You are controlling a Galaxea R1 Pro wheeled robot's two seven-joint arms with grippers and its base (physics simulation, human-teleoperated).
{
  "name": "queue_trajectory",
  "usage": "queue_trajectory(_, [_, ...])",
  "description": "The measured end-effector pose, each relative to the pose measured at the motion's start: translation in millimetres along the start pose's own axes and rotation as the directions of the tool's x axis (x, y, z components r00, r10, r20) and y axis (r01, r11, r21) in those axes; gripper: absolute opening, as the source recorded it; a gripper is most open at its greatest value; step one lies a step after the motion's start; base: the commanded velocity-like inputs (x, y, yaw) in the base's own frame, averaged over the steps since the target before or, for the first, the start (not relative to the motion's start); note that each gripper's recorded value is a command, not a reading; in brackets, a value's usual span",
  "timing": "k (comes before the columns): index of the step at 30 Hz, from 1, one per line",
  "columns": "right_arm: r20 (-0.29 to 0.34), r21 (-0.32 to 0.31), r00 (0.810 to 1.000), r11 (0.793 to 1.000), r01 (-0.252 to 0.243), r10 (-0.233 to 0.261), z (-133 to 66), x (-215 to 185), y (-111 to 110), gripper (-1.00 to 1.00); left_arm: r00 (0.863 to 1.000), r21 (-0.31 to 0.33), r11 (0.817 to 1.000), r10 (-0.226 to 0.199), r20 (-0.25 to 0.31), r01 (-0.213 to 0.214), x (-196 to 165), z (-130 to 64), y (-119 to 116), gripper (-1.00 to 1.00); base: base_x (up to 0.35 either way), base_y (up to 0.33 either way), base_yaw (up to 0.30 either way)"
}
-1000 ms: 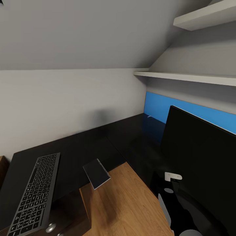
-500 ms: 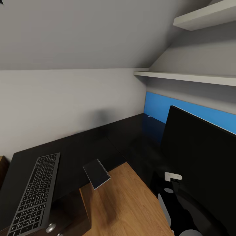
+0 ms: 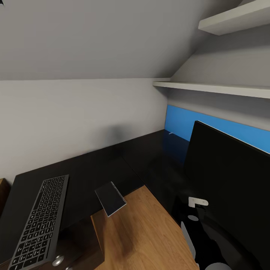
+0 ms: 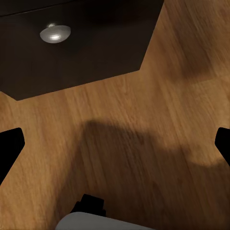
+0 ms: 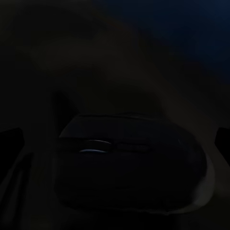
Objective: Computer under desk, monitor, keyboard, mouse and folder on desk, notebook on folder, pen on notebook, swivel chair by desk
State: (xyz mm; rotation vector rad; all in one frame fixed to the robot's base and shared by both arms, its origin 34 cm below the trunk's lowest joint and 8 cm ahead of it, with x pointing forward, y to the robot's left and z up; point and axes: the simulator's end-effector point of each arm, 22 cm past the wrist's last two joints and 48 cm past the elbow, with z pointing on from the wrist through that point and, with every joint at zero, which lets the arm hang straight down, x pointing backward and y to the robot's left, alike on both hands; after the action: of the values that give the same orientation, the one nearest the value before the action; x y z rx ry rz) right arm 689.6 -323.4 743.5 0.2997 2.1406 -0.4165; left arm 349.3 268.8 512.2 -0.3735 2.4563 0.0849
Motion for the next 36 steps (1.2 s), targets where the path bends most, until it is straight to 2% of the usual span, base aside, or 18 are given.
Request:
queue_trajectory(25, [0.001, -0.005, 1.000, 1.000, -0.002, 0.002, 0.0, -1, 1, 1.00, 1.000, 0.000, 1.000, 0.000, 0.000, 0.000, 0, 0.0, 0, 1.00, 0.000, 0.000, 0.000])
queue_trajectory(28, [0.010, -0.012, 1.000, 1.000, -0.010, 0.010, -1.9, -5, 7, 1.00, 1.000, 0.006, 1.000, -0.013, -0.005, 0.013, 3, -1.7, -10, 1.00, 0.000, 0.000, 0.000])
queue_trajectory(36, [0.009, -0.014, 1.000, 1.000, -0.009, 0.009, -2.4, -4, 9, 1.00, 1.000, 0.007, 1.000, -0.013, -0.005, 0.013, 3, -1.8, -11, 1.00, 0.000, 0.000, 0.000])
